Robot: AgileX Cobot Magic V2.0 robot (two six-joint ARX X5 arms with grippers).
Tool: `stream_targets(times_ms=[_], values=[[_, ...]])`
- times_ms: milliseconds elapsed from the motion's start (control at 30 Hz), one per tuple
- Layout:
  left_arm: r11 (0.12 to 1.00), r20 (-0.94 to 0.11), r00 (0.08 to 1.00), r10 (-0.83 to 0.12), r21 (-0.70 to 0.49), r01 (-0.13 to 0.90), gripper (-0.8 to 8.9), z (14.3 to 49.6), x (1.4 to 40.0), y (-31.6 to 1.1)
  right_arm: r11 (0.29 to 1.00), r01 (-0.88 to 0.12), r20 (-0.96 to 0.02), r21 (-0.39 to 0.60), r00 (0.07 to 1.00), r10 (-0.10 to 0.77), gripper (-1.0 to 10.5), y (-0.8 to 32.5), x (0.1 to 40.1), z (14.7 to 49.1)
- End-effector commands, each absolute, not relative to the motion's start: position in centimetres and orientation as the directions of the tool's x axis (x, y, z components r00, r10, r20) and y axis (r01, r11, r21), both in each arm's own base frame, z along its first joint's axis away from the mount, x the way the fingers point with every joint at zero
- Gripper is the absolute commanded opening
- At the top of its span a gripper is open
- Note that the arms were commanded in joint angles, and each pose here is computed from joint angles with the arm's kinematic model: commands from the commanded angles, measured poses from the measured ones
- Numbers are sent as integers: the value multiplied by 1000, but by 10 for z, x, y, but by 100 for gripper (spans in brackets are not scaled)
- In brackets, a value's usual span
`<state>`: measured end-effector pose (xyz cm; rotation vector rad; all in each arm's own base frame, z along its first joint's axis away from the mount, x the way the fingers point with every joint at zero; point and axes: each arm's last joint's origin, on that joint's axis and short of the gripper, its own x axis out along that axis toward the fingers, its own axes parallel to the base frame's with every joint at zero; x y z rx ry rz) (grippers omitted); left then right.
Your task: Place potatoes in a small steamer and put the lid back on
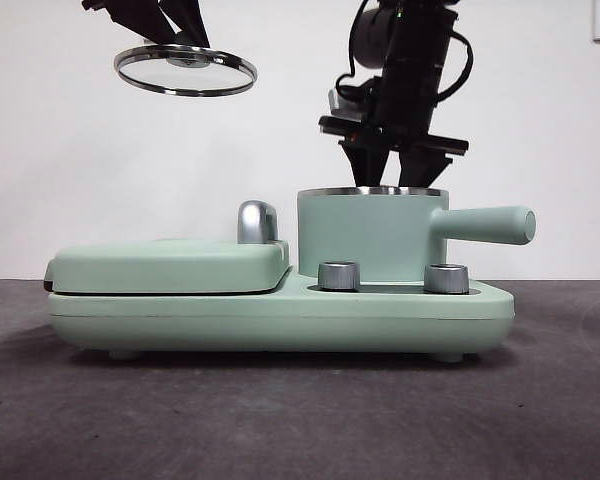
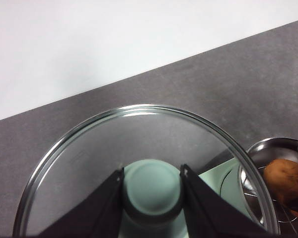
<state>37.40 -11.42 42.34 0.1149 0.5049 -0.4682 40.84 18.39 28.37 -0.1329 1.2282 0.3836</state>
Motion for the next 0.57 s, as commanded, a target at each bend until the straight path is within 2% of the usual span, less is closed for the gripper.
stream_targets(times_ms=[33,100,167,233,400,567], values=[[886,-437,797,-418,-1,464,81,436,373,-116,918,-375,-928,126,282,242,84,190,413,281],[886,-437,797,-418,-1,464,81,436,373,-116,916,-377,-928,136,275,251,202,190,413,281],[886,-437,797,-418,-1,464,81,436,373,-116,915,-378,-929,139,271,253,369,190,413,281],[886,-437,797,-418,-1,464,81,436,373,-116,912,-381,-927,149,266,263,462,190,413,281],[886,-441,795,-418,-3,464,81,435,374,-116,912,-381,-927,152,266,265,466,189,408,291],[890,-455,787,-417,-29,455,81,429,379,-118,911,-384,-919,152,286,273,465,182,391,329]])
